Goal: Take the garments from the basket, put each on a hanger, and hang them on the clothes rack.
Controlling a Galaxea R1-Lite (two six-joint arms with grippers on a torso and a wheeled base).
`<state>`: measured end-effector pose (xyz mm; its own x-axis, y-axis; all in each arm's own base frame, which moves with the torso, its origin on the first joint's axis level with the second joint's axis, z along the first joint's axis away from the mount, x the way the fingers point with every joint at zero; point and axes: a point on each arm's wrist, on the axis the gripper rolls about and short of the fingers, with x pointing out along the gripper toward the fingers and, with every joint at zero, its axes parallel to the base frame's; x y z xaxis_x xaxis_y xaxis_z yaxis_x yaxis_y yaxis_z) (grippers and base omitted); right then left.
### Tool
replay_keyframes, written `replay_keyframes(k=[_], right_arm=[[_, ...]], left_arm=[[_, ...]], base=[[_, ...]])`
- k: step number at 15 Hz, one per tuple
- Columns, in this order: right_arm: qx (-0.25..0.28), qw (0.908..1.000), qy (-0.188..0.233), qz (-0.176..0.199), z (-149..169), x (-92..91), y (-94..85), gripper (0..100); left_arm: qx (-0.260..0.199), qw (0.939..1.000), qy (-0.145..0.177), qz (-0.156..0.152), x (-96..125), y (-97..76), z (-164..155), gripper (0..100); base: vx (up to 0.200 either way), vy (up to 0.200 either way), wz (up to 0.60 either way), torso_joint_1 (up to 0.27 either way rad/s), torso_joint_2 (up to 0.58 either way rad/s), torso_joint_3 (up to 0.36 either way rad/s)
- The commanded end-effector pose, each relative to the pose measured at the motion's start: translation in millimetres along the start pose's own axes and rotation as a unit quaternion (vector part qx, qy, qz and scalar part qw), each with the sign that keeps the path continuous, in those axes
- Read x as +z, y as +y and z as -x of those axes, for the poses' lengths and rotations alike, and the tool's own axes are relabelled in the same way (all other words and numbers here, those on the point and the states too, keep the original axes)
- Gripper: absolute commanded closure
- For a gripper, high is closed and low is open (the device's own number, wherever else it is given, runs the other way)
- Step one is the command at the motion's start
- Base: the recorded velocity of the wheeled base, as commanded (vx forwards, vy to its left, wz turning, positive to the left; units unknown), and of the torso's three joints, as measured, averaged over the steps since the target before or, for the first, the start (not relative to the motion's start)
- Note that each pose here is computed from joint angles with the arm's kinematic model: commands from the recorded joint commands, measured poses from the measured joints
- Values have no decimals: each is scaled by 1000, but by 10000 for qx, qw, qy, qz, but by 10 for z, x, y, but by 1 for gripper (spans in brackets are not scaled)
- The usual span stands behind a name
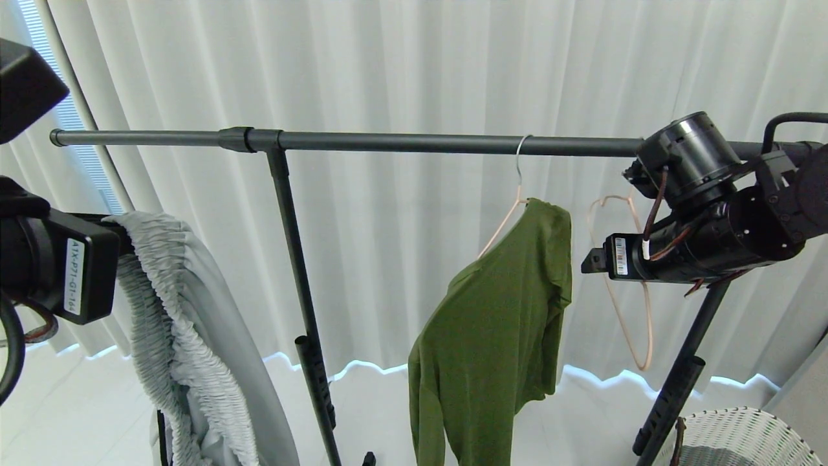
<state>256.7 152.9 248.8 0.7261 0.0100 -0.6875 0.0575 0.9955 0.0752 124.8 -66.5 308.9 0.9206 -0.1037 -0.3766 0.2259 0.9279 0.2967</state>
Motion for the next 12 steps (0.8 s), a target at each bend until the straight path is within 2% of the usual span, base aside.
replay_keyframes(k=[1,2,12], right_arm=[[-17,10000,27,-42,-22,-8,7,0],[-27,10000,29,-62,-27,-9,8,100],[-119,9999,83,-15,86,-26,-57,100]], left_arm=[[4,10000,-1,2,-2,2,3,100],[6,10000,-8,5,2,3,5,100],[22,9999,-120,46,26,7,5,100]], base=[[0,0,0,0,0,0],[0,0,0,0,0,0],[0,0,0,0,0,0]])
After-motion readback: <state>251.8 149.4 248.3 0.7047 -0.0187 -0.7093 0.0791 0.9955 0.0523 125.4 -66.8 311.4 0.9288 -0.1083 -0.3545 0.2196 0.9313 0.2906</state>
